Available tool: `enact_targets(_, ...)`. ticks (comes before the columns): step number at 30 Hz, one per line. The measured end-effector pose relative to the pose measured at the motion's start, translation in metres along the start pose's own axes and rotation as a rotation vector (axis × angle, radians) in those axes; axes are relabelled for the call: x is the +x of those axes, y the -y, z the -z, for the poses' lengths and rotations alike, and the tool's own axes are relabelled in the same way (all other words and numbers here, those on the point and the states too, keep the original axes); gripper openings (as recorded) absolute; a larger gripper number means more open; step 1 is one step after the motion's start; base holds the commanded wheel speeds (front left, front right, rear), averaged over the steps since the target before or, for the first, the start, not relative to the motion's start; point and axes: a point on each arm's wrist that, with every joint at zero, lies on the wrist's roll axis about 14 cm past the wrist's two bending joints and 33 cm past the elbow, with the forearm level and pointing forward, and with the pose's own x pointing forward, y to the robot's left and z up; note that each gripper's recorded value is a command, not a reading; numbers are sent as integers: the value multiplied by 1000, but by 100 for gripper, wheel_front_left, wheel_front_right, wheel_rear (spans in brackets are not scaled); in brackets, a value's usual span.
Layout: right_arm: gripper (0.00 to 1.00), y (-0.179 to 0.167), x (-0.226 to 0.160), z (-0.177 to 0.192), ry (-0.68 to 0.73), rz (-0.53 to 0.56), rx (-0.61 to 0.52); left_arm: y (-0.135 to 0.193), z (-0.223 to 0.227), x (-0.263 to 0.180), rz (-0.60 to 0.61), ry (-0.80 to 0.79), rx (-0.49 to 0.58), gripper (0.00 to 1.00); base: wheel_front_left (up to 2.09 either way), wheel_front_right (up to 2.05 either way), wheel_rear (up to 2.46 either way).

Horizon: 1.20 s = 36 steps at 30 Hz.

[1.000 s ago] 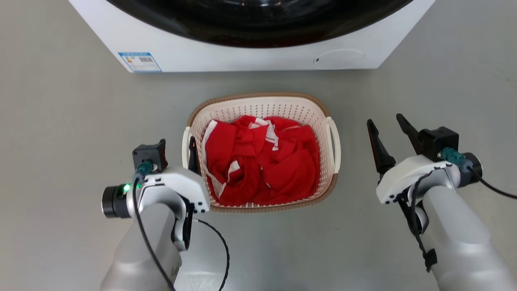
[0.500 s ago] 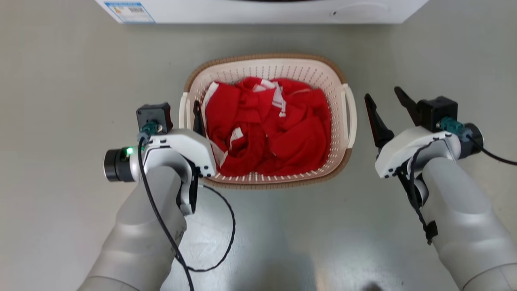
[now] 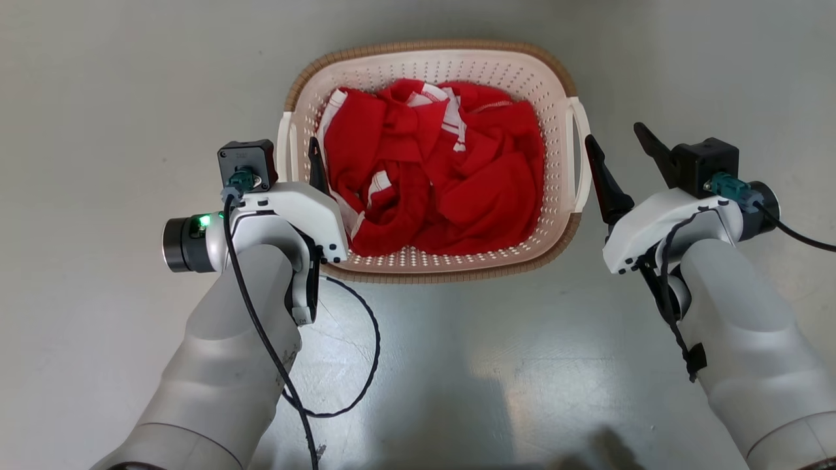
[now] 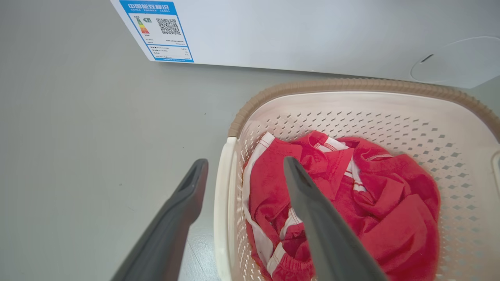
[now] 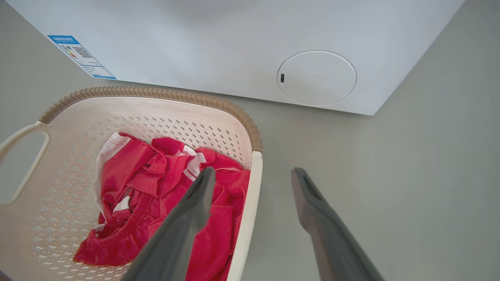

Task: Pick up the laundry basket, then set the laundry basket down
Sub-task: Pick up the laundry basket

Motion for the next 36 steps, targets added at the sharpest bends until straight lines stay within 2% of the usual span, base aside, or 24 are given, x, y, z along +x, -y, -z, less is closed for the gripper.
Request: enact_targets(36,100,-6,32,69,-131,-20,74,-8,62,42,-33,-123,36,100,0,0,0)
